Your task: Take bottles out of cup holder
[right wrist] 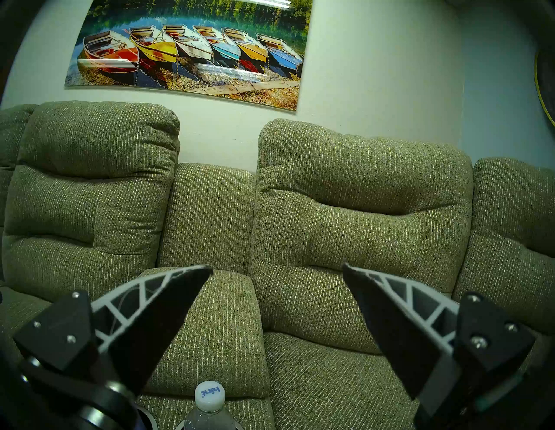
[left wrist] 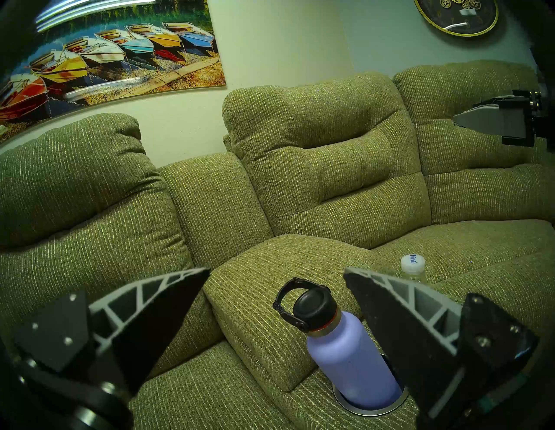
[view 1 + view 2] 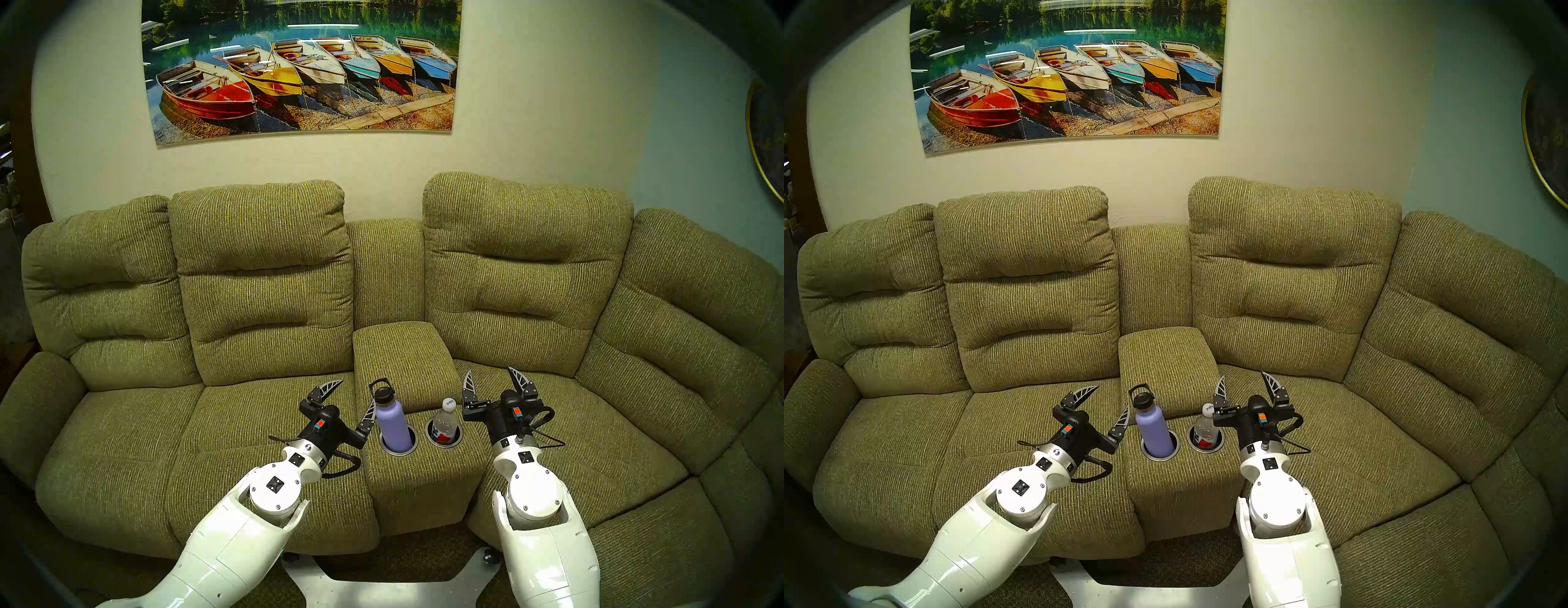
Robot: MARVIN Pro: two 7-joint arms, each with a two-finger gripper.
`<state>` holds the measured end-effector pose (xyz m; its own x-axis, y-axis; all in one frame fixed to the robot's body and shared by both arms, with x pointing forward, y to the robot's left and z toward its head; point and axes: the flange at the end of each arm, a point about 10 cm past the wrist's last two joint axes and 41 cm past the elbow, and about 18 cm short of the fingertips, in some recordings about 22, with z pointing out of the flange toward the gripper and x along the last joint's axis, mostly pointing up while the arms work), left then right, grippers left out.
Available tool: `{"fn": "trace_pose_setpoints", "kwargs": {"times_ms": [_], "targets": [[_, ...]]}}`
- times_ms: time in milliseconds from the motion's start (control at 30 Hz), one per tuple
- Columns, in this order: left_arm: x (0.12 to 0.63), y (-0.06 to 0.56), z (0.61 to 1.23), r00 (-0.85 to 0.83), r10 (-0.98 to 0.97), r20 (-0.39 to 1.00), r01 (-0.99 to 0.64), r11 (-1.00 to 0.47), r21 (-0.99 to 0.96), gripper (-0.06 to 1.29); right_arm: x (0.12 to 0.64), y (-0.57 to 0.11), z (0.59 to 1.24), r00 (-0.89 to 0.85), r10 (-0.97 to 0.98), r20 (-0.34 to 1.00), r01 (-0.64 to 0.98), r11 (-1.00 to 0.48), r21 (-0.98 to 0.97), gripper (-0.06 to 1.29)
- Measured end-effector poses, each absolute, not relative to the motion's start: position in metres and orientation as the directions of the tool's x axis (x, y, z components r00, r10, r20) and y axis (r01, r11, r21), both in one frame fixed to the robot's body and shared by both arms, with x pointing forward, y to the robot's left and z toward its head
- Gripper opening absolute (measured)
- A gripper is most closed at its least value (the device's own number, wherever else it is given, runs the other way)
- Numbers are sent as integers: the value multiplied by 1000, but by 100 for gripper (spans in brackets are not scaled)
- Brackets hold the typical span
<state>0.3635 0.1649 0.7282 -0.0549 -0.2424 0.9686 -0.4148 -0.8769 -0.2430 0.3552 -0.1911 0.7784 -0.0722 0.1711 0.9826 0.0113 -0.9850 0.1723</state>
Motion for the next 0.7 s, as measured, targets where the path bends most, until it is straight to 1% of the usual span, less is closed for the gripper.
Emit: {"fn": "trace_pose_setpoints", "kwargs": {"times_ms": [533, 700], "targets": [[363, 165, 728, -55, -243, 969, -415, -877, -243, 124, 355, -191, 778, -71, 171, 983, 11, -985, 172, 122], [360, 165, 733, -78, -258, 963, -442, -857, -266, 124, 355, -191, 778, -71, 171, 983, 11, -985, 172, 122]]}}
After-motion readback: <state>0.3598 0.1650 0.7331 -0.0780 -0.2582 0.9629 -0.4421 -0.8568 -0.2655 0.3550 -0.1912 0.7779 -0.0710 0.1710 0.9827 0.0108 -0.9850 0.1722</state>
